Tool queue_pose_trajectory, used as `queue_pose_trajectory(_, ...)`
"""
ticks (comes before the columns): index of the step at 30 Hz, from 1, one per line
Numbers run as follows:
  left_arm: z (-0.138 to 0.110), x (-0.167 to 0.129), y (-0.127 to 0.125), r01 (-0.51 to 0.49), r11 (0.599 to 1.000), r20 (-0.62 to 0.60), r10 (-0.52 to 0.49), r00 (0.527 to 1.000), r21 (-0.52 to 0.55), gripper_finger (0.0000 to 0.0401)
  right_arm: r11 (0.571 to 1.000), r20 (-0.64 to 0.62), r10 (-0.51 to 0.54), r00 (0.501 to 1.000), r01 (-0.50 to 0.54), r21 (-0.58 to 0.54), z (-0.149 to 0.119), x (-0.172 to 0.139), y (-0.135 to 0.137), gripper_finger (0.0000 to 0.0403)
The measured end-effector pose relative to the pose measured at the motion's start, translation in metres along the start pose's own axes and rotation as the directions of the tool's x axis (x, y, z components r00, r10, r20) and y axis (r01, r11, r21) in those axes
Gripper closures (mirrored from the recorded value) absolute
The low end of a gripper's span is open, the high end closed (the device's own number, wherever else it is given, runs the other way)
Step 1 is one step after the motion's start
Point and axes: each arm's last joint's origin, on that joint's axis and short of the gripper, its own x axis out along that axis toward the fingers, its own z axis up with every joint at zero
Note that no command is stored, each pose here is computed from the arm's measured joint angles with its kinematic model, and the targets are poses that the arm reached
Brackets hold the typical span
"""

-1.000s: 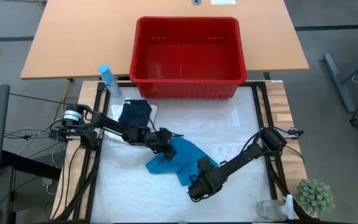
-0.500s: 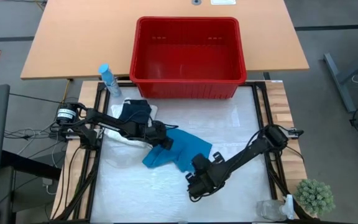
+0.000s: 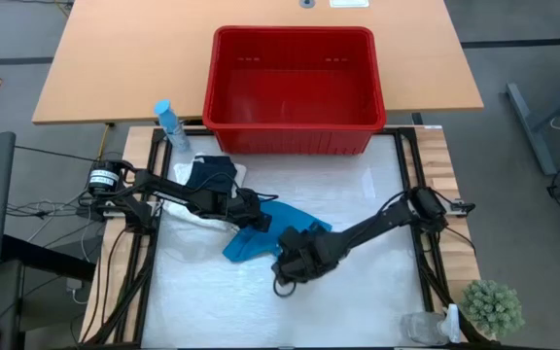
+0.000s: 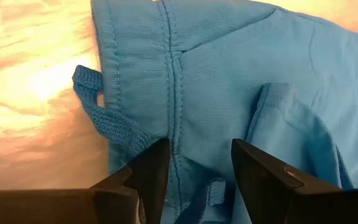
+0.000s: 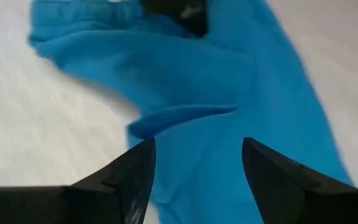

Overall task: Fold Laundry from Bin
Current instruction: Fold the blue shorts

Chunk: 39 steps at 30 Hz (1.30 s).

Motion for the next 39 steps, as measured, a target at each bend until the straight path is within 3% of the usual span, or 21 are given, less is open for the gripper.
queue_pose_trajectory(6, 0.000, 0.000, 0.000, 0.004, 1.000, 0.004, -0.004, 1.000, 0.000, 0.0232, 0.995, 0.001, 0.098, 0.995, -0.098, -0.019, 0.001, -0.002, 0.010, 0.0138)
queue_pose_trajectory(14, 0.000, 0.000, -0.001, 0.005, 1.000, 0.010, -0.005, 1.000, 0.008, 0.0232, 0.997, -0.007, 0.064, 0.998, -0.065, -0.038, 0.000, 0.006, 0.008, 0.0138)
queue_pose_trajectory(19, 0.001, 0.000, -0.001, 0.009, 1.000, 0.011, -0.009, 1.000, 0.007, 0.0232, 0.991, -0.079, 0.116, 0.990, -0.120, -0.056, -0.005, 0.022, 0.015, 0.0138)
queue_pose_trajectory(23, 0.001, 0.000, -0.001, 0.010, 1.000, 0.011, -0.010, 1.000, 0.012, 0.0232, 0.996, -0.114, 0.079, 0.990, -0.085, -0.041, -0.012, 0.032, 0.015, 0.0146)
queue_pose_trajectory(27, 0.001, 0.000, -0.001, 0.012, 1.000, 0.010, -0.012, 1.000, 0.014, 0.0232, 0.996, -0.117, 0.072, 0.991, -0.077, -0.040, -0.012, 0.032, 0.014, 0.0204)
queue_pose_trajectory(33, 0.001, 0.000, -0.002, 0.016, 1.000, 0.006, -0.016, 1.000, 0.015, 0.0232, 0.996, -0.118, 0.075, 0.990, -0.079, -0.030, -0.014, 0.030, 0.015, 0.0368)
queue_pose_trajectory(39, 0.001, 0.000, -0.002, 0.018, 1.000, 0.003, -0.018, 1.000, 0.015, 0.0232, 0.998, -0.105, 0.067, 0.992, -0.066, 0.016, -0.026, 0.021, 0.020, 0.0383)
